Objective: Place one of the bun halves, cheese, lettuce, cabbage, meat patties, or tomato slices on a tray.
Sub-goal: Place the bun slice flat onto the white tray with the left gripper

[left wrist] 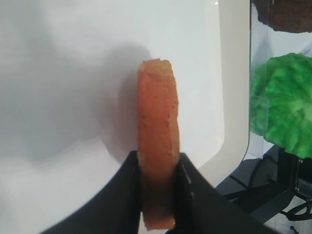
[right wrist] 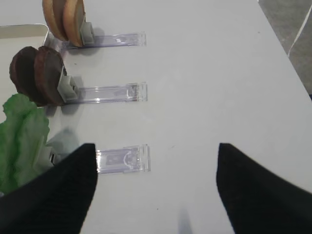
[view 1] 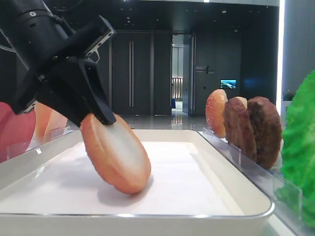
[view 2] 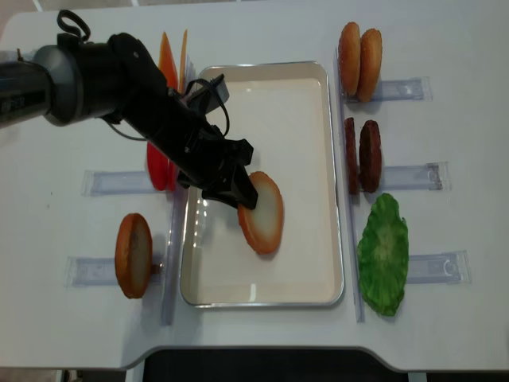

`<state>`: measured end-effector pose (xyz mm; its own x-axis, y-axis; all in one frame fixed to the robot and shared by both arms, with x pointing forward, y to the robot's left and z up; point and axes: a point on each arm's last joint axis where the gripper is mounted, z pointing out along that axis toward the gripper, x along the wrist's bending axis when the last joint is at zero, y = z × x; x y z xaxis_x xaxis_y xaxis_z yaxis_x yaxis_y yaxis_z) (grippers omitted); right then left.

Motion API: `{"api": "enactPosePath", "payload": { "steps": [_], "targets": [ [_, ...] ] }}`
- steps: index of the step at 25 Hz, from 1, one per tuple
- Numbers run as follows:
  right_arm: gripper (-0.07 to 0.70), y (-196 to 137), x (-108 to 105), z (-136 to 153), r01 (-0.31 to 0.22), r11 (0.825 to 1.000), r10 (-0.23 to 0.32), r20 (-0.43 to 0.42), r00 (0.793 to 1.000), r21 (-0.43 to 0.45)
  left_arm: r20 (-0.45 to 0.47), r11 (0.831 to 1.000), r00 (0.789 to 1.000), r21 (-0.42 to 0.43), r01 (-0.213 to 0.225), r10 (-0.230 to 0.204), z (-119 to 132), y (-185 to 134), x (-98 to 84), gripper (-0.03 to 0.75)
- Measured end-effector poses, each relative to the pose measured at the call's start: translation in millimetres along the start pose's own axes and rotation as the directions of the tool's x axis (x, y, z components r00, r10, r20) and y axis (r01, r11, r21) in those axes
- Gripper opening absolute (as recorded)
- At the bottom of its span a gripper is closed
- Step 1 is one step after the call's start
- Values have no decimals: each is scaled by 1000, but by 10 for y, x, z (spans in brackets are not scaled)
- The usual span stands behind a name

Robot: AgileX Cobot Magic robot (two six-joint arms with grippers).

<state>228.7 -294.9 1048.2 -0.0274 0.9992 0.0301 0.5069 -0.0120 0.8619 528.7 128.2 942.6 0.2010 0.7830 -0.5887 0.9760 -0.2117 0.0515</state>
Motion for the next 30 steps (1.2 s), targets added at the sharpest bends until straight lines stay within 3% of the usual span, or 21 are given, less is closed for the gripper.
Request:
{"api": "enactPosePath", "payload": {
  "steps": [25,30],
  "targets": [
    [490,0,0,0,0,1000,0,0,1000,0,15,999,999,10,41,-42,68,18,29,142],
    [490,0,0,0,0,1000,0,0,1000,0,0,999,999,35,38,-38,67,-5,41,260]
  ]
}}
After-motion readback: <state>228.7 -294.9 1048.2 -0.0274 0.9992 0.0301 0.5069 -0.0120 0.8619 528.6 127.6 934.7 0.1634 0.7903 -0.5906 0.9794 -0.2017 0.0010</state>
